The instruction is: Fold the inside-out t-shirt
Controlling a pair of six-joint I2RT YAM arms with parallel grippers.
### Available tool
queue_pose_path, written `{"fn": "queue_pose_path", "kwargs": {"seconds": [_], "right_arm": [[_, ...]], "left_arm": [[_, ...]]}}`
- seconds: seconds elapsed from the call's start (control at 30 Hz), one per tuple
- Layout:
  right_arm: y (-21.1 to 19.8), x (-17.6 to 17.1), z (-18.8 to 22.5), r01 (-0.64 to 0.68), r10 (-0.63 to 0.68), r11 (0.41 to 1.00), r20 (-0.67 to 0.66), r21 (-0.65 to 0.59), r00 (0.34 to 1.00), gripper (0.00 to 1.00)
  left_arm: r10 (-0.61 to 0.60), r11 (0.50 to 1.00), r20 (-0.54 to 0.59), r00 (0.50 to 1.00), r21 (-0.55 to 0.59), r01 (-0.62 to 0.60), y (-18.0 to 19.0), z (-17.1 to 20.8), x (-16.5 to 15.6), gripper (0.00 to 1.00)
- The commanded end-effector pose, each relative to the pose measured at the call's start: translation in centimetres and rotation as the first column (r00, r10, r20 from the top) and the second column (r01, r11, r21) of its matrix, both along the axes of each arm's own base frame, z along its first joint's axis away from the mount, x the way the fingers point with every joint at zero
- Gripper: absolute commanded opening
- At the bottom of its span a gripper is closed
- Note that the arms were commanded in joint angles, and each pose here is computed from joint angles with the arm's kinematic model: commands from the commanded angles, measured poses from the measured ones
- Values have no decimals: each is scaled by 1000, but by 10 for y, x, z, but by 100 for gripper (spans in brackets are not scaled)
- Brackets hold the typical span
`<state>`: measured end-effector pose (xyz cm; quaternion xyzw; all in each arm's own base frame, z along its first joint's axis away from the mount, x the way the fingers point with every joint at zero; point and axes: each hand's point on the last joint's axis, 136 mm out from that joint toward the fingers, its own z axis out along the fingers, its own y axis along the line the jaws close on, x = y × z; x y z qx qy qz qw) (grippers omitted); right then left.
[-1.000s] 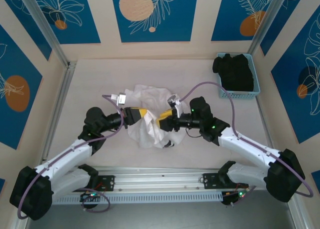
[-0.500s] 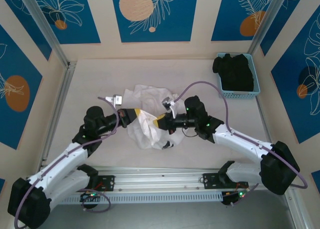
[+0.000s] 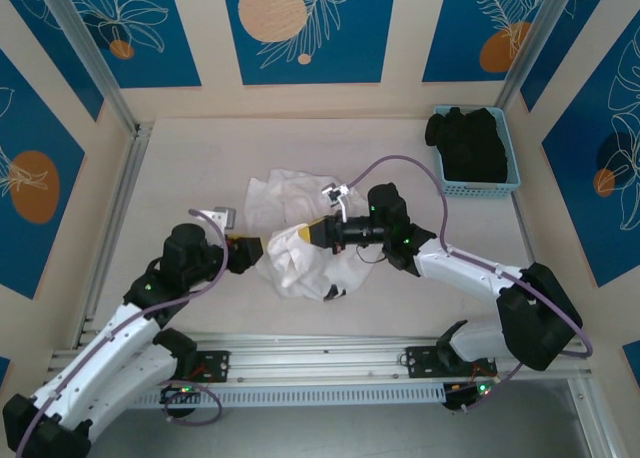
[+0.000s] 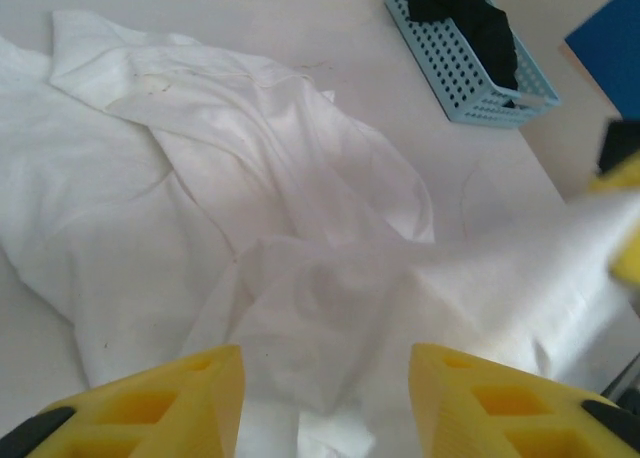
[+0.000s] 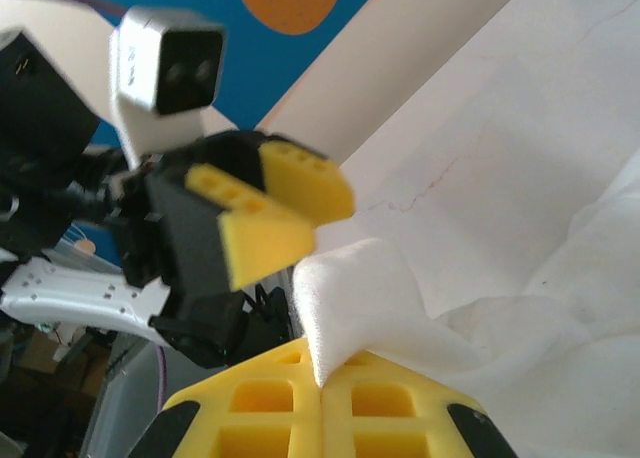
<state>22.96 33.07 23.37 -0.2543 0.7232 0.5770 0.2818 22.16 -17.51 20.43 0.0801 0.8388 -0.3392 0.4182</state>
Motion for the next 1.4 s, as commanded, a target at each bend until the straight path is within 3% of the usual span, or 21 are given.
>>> {"fn": "queue_pose_path", "kwargs": {"seconds": [0.0, 0.17, 0.33, 0.47, 0.6, 0.77, 1.07, 1.37], "right_arm": [[1, 15, 16, 34, -32, 998, -38, 46, 999, 0], [1, 23, 13, 53, -49, 998, -79, 46, 996, 0], [0, 26, 10, 65, -61, 997, -95, 43, 994, 0], [-1, 25, 9, 66, -62, 997, -102, 41, 993, 0], [-2, 25, 8, 68, -63, 997, -102, 39, 993, 0], [-5, 24, 8, 72, -68, 997, -100, 39, 993, 0], [-12, 25, 13, 95, -91, 995, -91, 42, 992, 0], [-26, 35, 10, 156, -154, 988, -114, 2, 981, 0]], "left_arm": [[-37, 997, -5, 999, 67, 37, 1, -12, -16, 48], [-170, 983, 6, 985, 76, 169, -27, -19, -32, 43], [-259, 942, 37, 965, 230, 244, -58, -24, -28, 44], [-225, 916, 37, 974, 350, 198, -62, -37, -14, 44], [-179, 915, 71, 981, 379, 139, -60, -37, -1, 45], [-178, 916, 114, 977, 381, 122, -64, -34, 6, 37], [-235, 926, 158, 959, 337, 172, -73, -28, 3, 1], [-289, 953, 181, 940, 152, 263, -70, -1, -16, 0]]}}
